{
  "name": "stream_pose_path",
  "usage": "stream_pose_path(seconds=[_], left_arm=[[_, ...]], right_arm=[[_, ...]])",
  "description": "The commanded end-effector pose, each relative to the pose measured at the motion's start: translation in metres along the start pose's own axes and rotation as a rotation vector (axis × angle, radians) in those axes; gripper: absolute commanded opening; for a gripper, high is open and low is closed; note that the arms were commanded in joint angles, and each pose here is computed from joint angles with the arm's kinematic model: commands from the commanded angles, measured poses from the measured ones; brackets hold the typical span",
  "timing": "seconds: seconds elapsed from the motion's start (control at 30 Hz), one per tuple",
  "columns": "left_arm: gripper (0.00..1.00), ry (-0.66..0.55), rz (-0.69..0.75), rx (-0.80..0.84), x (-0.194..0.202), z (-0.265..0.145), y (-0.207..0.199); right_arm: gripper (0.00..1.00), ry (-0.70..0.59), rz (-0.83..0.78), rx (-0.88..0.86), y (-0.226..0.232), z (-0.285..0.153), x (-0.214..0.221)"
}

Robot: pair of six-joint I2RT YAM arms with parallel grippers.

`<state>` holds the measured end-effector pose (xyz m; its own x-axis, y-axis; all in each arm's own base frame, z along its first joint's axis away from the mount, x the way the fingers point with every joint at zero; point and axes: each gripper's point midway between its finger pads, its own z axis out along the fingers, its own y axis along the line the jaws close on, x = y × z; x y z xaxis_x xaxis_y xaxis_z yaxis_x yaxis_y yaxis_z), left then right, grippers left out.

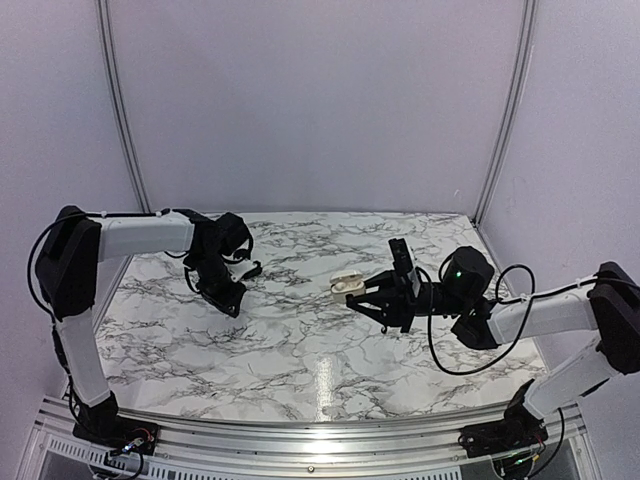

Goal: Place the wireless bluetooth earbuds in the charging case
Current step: Pick up the right earbud from the center of the board, then insert the right earbud into the right side groove of the charging case.

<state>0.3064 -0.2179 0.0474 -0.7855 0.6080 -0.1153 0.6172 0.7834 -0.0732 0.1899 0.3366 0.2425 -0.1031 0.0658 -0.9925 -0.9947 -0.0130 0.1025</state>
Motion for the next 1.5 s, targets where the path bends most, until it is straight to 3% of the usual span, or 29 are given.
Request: stream_pose_path(seconds=[0.0, 0.13, 0.37, 0.53, 0.83, 1.47], left_arm=[[0.15, -0.187, 0.024, 0.074, -0.031, -0.041, -0.015], [0.13, -0.382, 0.057, 0.141, -0.056, -0.084, -0.031], [0.12, -0.833, 0.112, 0.294, -0.079, -0.187, -0.068], [0.13, -1.004, 0.18, 0.369, -0.075, -0.229, -0.1], [0.13, -1.154, 0.343, 0.521, -0.063, -0.267, -0.167], [0.12, -1.251, 0.36, 0.642, -0.078, -0.275, -0.221]], right_arm=[[0.0, -0.032, -0.071, 0.055, -0.005, -0.005, -0.013], [0.0, -0.049, -0.105, 0.091, -0.008, -0.008, -0.018], [0.0, -0.086, -0.167, 0.173, -0.018, -0.009, -0.024], [0.0, -0.11, -0.241, 0.234, -0.021, -0.002, -0.024], [0.0, -0.17, -0.332, 0.341, -0.027, 0.01, -0.023], [0.0, -0.293, -0.245, 0.571, -0.058, 0.014, -0.03]])
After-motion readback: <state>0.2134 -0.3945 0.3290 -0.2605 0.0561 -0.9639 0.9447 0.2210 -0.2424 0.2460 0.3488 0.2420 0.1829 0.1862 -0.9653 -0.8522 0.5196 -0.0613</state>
